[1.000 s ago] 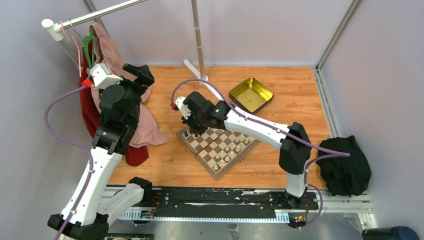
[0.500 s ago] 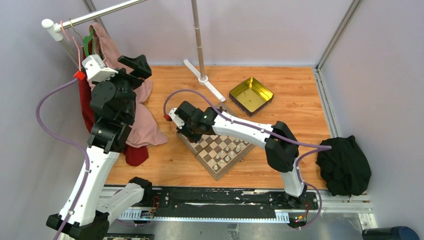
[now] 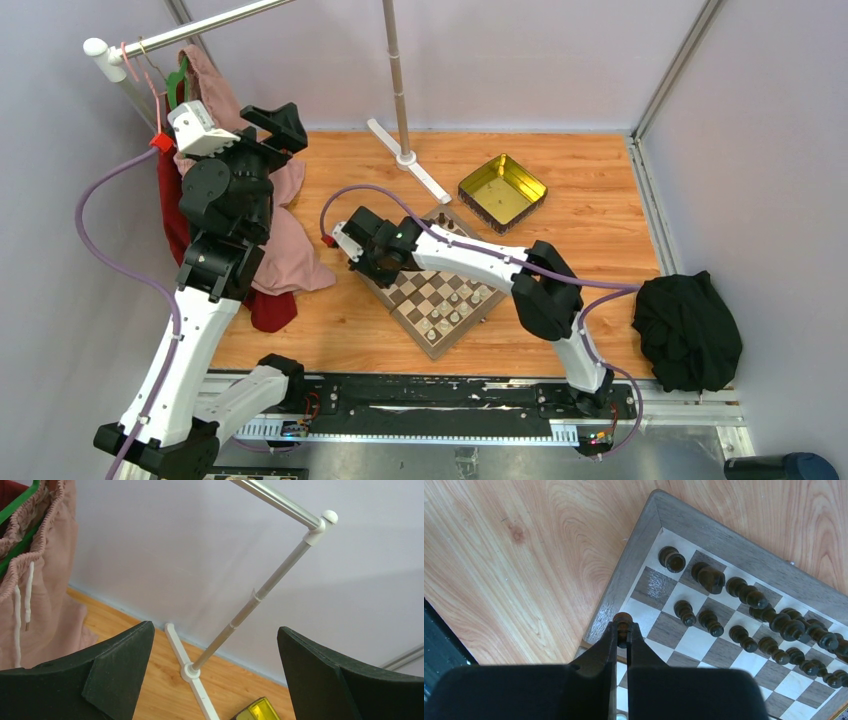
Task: Set up the chess pieces on the board
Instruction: Place the chess piece on the chessboard.
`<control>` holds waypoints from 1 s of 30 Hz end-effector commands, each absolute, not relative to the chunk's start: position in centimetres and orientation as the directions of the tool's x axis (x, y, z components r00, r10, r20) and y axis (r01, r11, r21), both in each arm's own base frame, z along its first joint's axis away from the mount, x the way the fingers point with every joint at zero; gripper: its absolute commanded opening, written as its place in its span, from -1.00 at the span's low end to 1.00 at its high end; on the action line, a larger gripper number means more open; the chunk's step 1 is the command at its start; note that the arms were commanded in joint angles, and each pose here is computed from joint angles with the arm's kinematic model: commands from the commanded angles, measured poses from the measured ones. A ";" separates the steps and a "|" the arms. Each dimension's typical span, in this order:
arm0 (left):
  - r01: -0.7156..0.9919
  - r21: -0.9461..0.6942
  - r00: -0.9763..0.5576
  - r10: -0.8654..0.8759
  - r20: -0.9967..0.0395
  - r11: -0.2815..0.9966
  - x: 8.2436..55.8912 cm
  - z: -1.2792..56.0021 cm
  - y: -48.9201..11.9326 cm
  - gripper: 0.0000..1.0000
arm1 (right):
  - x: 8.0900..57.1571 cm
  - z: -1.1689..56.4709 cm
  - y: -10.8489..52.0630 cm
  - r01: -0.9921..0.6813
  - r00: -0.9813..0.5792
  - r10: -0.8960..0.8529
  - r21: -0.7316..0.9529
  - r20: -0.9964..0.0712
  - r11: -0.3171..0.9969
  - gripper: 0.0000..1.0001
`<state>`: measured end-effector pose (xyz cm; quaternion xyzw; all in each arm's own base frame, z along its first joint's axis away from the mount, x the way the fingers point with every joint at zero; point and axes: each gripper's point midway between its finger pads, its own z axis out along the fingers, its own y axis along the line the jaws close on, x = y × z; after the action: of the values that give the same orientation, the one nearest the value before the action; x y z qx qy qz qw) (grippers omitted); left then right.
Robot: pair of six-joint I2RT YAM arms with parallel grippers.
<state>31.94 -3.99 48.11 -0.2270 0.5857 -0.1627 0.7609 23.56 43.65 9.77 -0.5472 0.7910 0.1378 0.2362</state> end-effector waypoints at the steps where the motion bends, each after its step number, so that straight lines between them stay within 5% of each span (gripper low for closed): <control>1: 0.019 -0.527 0.298 -0.508 -0.808 0.850 31.5 49.9 -4.2 1.00 | 23.2 9.3 44.2 -0.942 -0.266 -0.822 -0.047 -0.503 0.333 -1.00; 30: 0.045 -0.503 0.306 -0.491 -0.815 0.863 31.5 49.7 -4.5 1.00 | 25.6 7.3 44.3 -0.932 -0.289 -0.829 -0.059 -0.479 0.359 -1.00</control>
<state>31.78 -4.37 49.30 -0.2064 0.5702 -0.1693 0.7770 24.84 44.74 7.82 -0.5532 0.7912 0.1282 0.2269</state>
